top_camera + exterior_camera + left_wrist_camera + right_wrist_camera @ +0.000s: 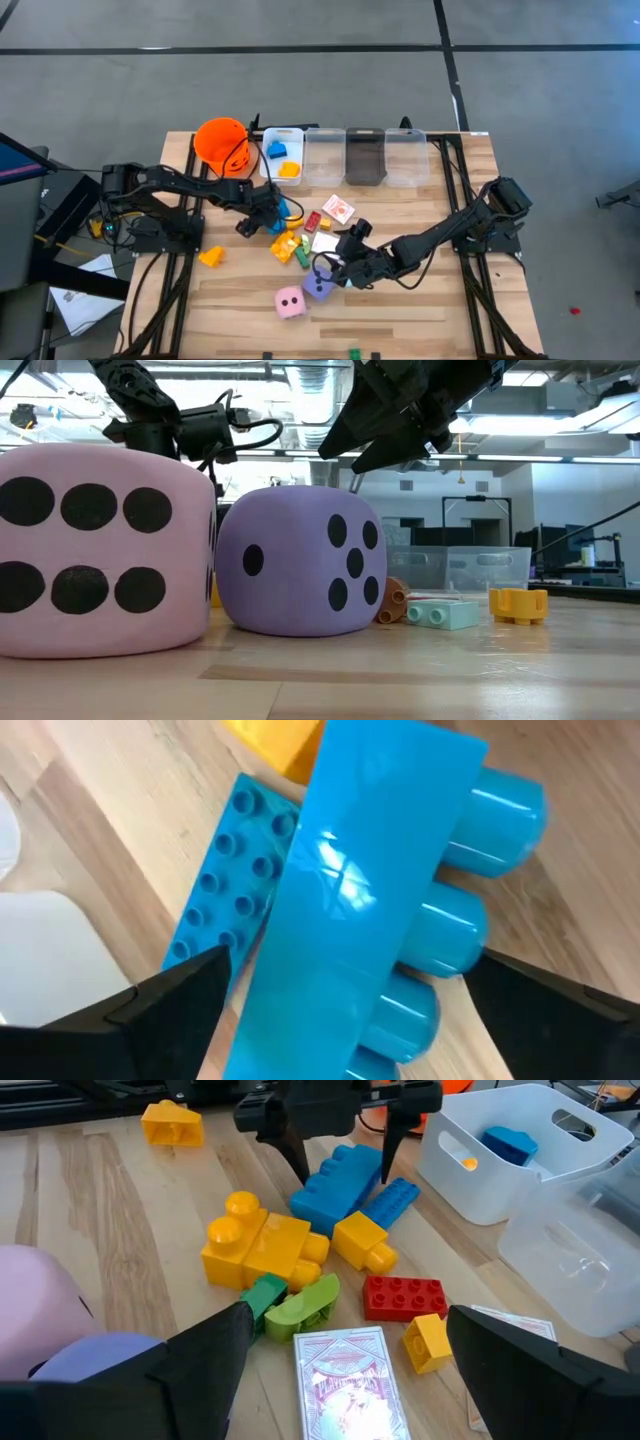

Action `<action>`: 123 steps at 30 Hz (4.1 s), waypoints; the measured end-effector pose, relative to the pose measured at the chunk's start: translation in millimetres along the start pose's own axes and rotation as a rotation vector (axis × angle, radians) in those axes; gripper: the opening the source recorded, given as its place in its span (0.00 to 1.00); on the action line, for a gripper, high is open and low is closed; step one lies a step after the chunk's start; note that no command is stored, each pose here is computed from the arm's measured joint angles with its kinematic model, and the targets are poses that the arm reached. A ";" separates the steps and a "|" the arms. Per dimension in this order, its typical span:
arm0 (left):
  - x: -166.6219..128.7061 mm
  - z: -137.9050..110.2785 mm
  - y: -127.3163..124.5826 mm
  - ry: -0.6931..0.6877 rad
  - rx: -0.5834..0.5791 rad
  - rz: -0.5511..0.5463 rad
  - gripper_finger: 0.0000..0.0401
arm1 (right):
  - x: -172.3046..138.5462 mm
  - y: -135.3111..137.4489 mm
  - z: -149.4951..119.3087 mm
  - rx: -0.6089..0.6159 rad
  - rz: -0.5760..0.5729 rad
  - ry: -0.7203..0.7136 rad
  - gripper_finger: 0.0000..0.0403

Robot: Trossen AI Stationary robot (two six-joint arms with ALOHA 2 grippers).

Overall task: Pick & Place Toys
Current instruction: Put the big blue game piece into the white bin, then put the big yellow game piece into the white bin

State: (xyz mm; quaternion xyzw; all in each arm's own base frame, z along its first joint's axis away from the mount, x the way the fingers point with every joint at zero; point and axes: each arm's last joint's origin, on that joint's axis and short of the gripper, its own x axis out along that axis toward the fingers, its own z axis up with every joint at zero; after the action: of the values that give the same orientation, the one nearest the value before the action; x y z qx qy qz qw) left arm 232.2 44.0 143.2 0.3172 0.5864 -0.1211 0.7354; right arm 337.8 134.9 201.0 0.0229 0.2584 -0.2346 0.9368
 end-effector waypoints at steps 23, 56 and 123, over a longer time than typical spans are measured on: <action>-6.1 -4.1 1.3 0.078 -0.005 0.070 0.66 | 0.0 0.1 0.1 0.006 0.001 -0.001 0.82; -39.3 -49.9 92.8 -0.526 -1.099 0.455 0.67 | -0.2 1.6 3.1 0.035 0.014 -0.023 0.82; -19.3 62.9 -56.1 -0.272 -0.318 -0.169 0.80 | -0.6 1.7 2.2 0.028 0.013 -0.018 0.82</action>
State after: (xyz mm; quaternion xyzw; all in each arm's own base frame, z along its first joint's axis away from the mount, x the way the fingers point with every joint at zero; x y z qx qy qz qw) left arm 245.3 -41.2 150.1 0.1276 0.5182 -0.1301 0.8356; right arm 339.1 136.3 203.1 0.0355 0.2464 -0.2324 0.9402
